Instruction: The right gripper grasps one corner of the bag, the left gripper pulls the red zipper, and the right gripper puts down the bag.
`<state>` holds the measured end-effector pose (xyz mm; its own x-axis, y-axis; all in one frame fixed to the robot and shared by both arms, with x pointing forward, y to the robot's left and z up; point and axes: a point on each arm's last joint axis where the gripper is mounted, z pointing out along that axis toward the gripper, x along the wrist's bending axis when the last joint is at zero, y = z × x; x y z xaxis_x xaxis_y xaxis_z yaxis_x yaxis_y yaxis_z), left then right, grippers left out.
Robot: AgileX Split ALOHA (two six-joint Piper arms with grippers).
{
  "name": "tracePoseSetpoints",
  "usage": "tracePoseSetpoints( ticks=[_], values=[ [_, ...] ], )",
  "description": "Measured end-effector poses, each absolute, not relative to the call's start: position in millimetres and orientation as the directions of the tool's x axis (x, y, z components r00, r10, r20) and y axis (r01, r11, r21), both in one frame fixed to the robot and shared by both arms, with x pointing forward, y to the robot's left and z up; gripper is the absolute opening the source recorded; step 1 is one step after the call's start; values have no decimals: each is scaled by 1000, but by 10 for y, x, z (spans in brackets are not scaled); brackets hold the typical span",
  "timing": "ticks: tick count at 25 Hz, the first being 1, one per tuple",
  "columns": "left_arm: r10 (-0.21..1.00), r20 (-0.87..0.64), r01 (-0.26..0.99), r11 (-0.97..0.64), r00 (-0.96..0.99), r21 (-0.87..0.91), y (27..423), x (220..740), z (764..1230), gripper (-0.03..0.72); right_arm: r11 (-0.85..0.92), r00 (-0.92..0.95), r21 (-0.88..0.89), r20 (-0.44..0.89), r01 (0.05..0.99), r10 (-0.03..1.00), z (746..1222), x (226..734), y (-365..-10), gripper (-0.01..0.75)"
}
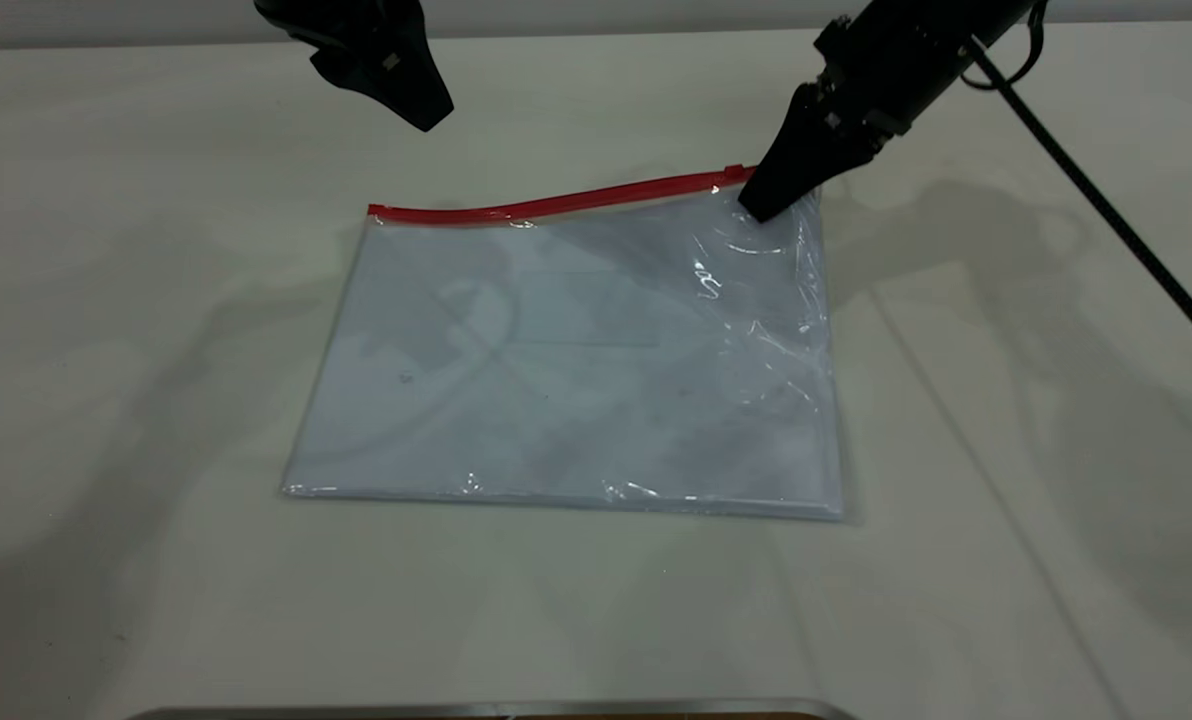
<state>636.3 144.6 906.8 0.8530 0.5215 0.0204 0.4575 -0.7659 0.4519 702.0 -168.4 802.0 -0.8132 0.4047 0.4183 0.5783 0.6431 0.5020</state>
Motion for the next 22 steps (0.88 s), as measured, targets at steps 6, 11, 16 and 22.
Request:
tracePoseSetpoints(
  ticks=[6, 11, 16, 22],
  values=[
    [522, 20, 457, -766, 853, 452, 1446, 6363, 9068, 518, 606, -750, 447, 458, 658, 477, 7781, 7004, -1704, 406],
    [522, 20, 457, -766, 853, 452, 1446, 6363, 9068, 518, 548, -682, 408, 491, 730, 542, 7718, 7030, -1838, 412],
    [522, 20, 457, -766, 853, 452, 1446, 6363, 9068, 518, 374, -522, 365, 564, 853, 639, 7746, 7130, -2276, 412],
    [521, 21, 457, -766, 853, 452, 1446, 6363, 9068, 518, 312, -438, 311, 690, 898, 576, 7754, 7071, -2402, 412]
  ],
)
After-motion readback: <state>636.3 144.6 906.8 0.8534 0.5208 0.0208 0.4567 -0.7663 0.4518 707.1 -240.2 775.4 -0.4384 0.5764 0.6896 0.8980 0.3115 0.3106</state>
